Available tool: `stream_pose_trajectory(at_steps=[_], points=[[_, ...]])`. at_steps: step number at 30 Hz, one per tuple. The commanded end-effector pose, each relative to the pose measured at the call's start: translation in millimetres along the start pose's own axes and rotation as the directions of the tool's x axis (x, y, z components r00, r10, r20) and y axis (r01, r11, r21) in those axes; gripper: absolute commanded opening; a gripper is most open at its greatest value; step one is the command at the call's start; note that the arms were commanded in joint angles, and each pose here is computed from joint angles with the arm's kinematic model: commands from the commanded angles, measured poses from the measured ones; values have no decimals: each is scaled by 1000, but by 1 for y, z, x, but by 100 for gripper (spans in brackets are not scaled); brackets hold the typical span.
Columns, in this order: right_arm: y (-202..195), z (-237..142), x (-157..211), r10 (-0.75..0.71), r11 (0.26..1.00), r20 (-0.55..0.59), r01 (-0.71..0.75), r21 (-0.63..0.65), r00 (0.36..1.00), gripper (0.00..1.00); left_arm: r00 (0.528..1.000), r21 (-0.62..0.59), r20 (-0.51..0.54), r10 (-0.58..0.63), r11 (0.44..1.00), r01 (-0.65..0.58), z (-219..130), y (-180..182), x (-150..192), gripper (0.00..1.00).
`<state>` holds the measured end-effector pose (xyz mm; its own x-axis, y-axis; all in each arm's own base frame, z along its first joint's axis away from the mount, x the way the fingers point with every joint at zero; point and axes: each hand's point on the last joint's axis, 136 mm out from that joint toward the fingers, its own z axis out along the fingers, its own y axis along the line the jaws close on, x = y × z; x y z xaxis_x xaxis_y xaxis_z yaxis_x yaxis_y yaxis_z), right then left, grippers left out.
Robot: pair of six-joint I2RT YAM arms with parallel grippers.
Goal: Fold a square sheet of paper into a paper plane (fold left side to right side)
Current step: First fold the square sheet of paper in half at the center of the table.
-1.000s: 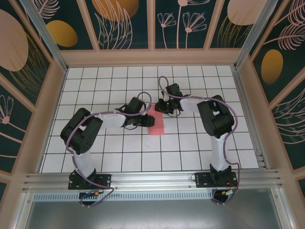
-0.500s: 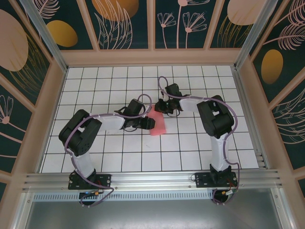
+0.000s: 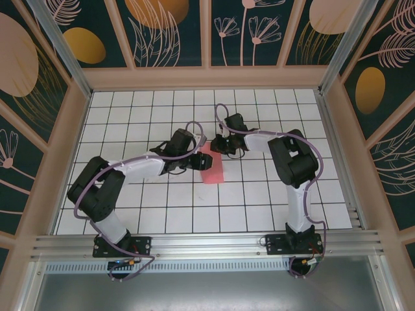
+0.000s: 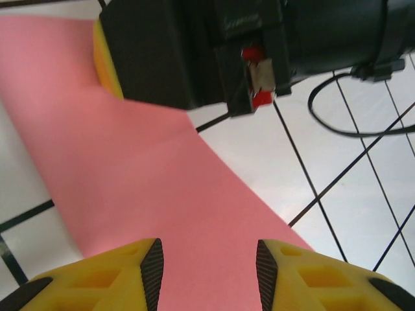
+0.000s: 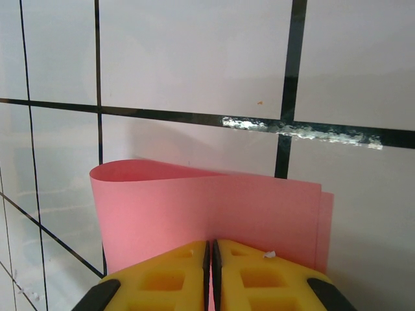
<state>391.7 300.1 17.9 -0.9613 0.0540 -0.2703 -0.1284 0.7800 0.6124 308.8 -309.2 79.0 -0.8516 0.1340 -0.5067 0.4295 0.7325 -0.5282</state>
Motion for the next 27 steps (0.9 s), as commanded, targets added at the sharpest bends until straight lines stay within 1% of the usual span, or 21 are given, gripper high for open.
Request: stream_pose_trajectory(at_steps=[1, 10, 18, 27], points=[[-36, 17, 38, 64, 990, -96, -50, 132, 993, 15, 999, -5, -44, -24, 1000, 24, 16, 6, 9, 45], [-36, 18, 39, 64, 990, -100, -51, 132, 993, 15, 995, 21, -89, -34, 999, 36, 36, 12, 21, 45], [-39, 18, 42, 69, 989, -102, -55, 138, 992, 15, 989, 31, -147, -26, 999, 31, 38, 18, 45, 44], [-39, 18, 44, 73, 989, -104, -58, 138, 992, 15, 983, 37, -183, -18, 999, 25, 35, 21, 62, 44]])
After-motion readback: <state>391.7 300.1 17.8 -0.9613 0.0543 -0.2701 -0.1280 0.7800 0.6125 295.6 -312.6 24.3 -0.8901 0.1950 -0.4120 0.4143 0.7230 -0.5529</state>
